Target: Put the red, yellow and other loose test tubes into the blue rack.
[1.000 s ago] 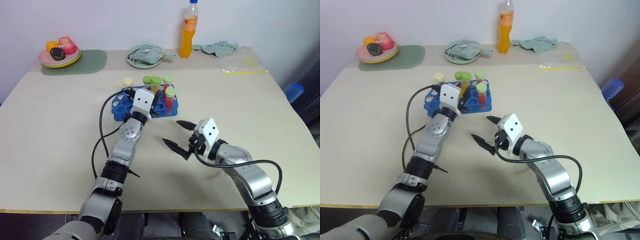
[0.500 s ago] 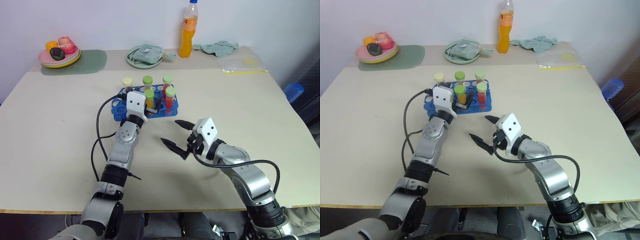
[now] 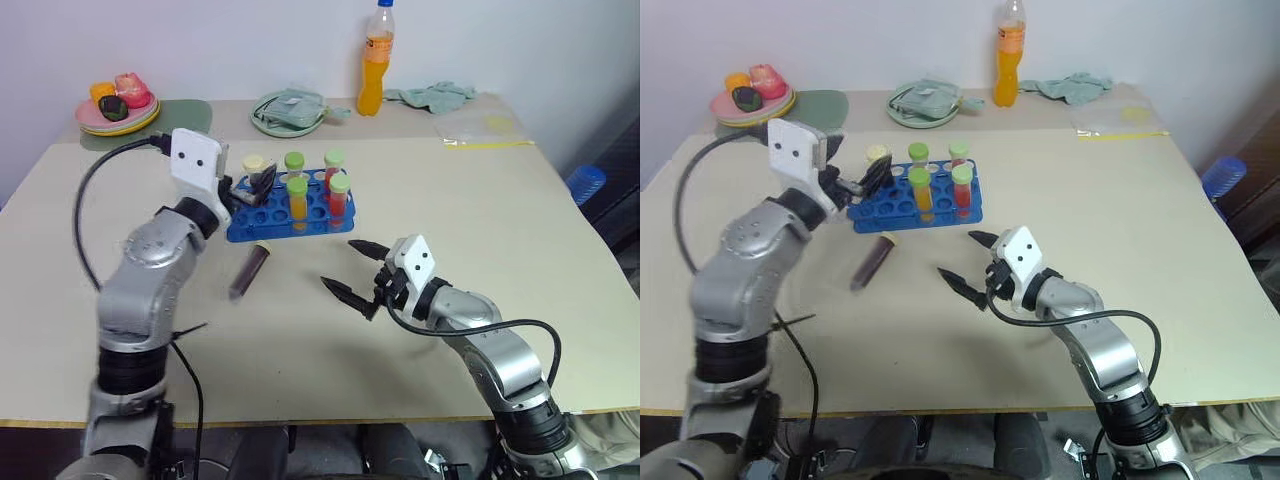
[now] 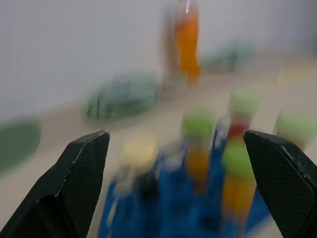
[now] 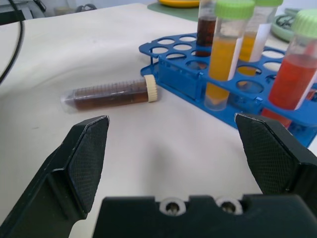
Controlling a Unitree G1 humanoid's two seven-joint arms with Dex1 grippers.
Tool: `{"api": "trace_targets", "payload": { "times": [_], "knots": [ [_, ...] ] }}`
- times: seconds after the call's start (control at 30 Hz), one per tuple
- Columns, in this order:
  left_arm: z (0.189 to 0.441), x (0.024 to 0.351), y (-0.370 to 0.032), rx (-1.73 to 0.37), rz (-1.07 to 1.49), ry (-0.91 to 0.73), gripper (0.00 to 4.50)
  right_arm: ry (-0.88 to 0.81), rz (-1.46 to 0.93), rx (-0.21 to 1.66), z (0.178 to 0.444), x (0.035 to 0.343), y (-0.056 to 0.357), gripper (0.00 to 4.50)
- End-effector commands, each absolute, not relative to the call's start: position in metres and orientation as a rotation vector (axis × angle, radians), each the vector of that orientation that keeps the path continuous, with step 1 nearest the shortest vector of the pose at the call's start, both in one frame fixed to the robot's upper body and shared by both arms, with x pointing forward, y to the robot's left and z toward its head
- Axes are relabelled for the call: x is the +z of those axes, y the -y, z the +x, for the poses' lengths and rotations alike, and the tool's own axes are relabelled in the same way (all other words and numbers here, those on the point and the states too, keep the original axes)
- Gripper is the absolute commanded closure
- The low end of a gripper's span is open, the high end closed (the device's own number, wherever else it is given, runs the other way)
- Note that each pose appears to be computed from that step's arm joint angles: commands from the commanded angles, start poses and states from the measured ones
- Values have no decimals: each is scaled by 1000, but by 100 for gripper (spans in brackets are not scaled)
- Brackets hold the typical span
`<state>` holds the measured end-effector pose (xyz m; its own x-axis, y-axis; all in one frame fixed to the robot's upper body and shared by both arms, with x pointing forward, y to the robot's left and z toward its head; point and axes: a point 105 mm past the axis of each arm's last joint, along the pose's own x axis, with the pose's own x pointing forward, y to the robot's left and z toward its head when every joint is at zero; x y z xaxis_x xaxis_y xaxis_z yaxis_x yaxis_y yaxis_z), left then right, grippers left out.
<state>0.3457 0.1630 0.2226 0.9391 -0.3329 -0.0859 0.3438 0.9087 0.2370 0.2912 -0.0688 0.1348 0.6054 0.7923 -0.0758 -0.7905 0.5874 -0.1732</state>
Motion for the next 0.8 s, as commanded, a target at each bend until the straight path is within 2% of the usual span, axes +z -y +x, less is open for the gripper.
{"api": "trace_targets", "payload": {
  "times": [0.03, 0.07, 0.23, 0.4, 0.6, 0.7, 0.8],
  "knots": [
    [327, 196, -177, -345, 352, -428, 7, 64, -204, 949, 291, 147, 65, 0],
    [322, 190, -182, -337, 353, -509, 7, 64, -203, 956, 291, 147, 64, 0],
    [318, 173, -172, -452, 412, -694, 7, 66, -203, 988, 292, 147, 59, 0],
    [332, 151, -157, -417, 409, -767, 7, 67, -206, 991, 291, 147, 57, 0],
    [337, 132, -135, -435, 341, -816, 7, 58, -236, 999, 283, 147, 63, 0],
    [338, 128, -136, -408, 358, -830, 87, 58, -235, 995, 282, 147, 62, 0],
    [339, 131, -139, -395, 376, -822, 228, 53, -222, 994, 281, 146, 61, 0]
  ]
}}
